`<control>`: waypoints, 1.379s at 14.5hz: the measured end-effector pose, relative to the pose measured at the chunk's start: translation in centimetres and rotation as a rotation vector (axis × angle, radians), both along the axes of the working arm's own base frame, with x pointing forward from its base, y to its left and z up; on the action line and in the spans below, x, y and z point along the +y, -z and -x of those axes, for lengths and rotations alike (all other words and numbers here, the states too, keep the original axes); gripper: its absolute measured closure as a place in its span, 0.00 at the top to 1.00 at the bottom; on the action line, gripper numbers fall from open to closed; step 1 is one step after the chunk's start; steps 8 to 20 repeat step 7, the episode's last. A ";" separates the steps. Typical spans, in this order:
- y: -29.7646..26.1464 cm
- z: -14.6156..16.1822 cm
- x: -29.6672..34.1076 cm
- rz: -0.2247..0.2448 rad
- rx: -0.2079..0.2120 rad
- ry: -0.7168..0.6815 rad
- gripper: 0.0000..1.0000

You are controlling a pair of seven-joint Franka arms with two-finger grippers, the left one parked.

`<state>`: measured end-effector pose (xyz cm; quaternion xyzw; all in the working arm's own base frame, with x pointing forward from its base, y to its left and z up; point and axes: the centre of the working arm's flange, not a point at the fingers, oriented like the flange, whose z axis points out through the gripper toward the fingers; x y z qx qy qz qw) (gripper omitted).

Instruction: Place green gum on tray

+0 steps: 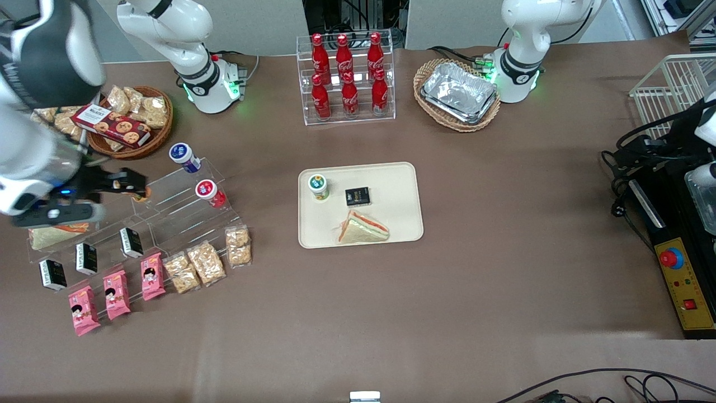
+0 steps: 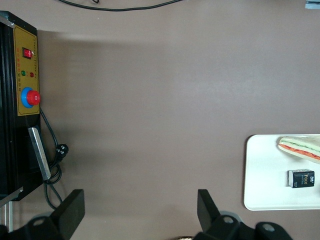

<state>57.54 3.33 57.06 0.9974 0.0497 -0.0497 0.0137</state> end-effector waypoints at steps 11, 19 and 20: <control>-0.8 0.1 -8.2 -0.019 -0.020 -0.050 1.00; -0.8 0.1 -8.2 -0.019 -0.020 -0.050 1.00; -0.8 0.1 -8.2 -0.019 -0.020 -0.050 1.00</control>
